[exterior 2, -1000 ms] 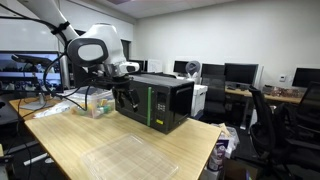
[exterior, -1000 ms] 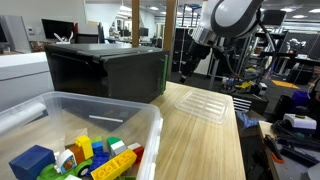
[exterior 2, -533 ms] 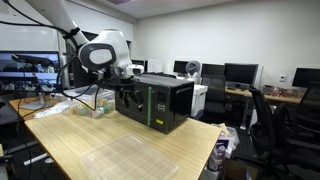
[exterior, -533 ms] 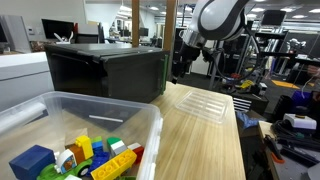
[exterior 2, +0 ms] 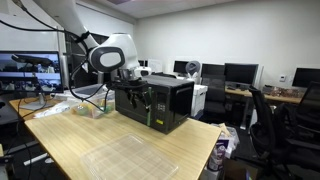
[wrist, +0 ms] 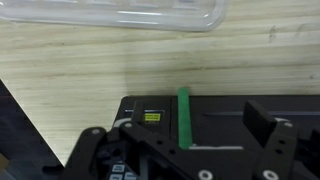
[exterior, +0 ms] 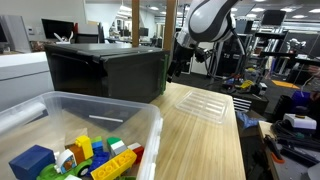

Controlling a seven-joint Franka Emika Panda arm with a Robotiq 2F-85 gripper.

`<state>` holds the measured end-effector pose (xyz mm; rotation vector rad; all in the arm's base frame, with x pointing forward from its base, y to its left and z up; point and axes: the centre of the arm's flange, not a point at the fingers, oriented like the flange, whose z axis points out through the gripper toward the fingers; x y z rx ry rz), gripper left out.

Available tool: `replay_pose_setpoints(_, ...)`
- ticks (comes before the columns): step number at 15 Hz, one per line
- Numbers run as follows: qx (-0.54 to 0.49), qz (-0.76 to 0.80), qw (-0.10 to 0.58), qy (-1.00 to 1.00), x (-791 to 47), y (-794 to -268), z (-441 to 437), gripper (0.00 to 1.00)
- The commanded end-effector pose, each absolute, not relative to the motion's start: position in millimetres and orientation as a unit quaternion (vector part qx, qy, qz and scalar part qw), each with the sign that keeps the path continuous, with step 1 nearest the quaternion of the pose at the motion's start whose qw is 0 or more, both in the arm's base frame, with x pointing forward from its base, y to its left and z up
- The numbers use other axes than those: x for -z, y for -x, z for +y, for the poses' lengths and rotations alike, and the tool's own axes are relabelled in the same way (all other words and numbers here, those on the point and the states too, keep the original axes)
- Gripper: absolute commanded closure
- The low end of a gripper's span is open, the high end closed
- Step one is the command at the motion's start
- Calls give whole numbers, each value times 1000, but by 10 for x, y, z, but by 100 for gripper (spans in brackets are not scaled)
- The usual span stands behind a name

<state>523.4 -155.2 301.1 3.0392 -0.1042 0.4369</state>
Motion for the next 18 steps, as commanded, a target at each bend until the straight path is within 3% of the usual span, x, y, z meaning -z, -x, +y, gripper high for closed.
replay_pose_setpoints(1,-155,-38,32,-987,-2989,-5288,-1613,0)
replay_pose_setpoints(7,-209,-61,14,-976,-2989,-5220,-1540,0)
replay_pose_setpoints(18,-205,-78,-1,-976,-2837,-5209,-1670,0)
